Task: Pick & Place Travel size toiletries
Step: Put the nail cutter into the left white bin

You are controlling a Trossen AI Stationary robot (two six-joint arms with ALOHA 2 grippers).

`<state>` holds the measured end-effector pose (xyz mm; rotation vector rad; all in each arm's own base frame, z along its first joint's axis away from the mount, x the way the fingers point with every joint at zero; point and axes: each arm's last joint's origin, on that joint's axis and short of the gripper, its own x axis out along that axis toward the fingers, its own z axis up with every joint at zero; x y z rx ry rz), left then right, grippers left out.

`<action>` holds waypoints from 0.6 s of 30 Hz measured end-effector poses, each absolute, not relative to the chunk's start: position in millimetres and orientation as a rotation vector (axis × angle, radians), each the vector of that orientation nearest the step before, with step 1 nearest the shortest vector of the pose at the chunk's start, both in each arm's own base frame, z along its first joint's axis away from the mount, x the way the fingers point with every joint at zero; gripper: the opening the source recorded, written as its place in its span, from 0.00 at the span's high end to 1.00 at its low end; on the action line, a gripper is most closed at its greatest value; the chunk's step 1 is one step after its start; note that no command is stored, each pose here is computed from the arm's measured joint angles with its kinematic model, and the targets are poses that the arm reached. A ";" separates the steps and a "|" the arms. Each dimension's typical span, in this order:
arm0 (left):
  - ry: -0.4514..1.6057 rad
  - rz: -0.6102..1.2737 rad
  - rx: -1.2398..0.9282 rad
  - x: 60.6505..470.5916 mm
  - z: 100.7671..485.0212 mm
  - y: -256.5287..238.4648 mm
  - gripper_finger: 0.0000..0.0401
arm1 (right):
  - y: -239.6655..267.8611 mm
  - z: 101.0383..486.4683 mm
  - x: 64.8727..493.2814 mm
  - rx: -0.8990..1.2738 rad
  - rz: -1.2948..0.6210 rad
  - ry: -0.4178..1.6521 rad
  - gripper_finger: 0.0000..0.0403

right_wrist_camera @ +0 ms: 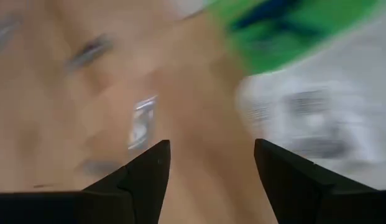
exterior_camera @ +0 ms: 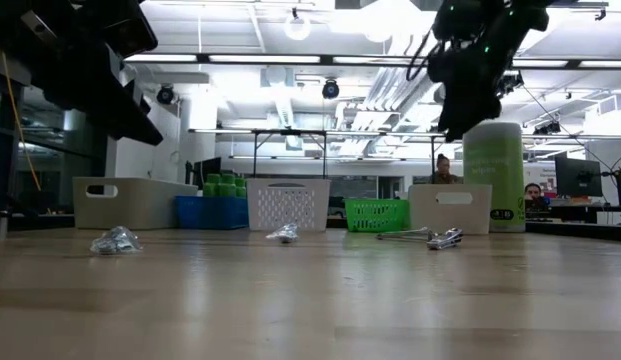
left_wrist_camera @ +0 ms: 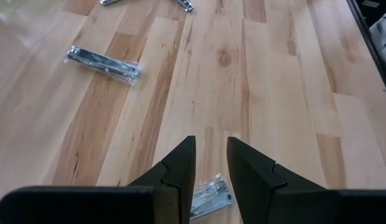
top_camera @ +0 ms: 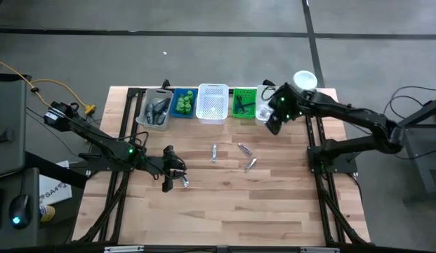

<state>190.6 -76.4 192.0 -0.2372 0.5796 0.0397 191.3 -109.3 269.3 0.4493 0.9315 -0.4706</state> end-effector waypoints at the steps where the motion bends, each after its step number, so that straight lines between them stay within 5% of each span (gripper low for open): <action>1: 0.583 0.041 -0.236 190.5 191.7 -76.3 0.77 | -102.3 269.1 194.0 0.460 -0.396 0.940 0.44; 11: 0.580 0.040 -0.235 190.7 192.1 -76.4 0.77 | -16.4 246.3 212.6 0.049 -0.007 1.112 0.44; 18: 0.585 0.035 -0.260 190.6 192.0 -76.8 0.77 | 21.9 223.7 230.2 -0.157 0.032 1.103 0.44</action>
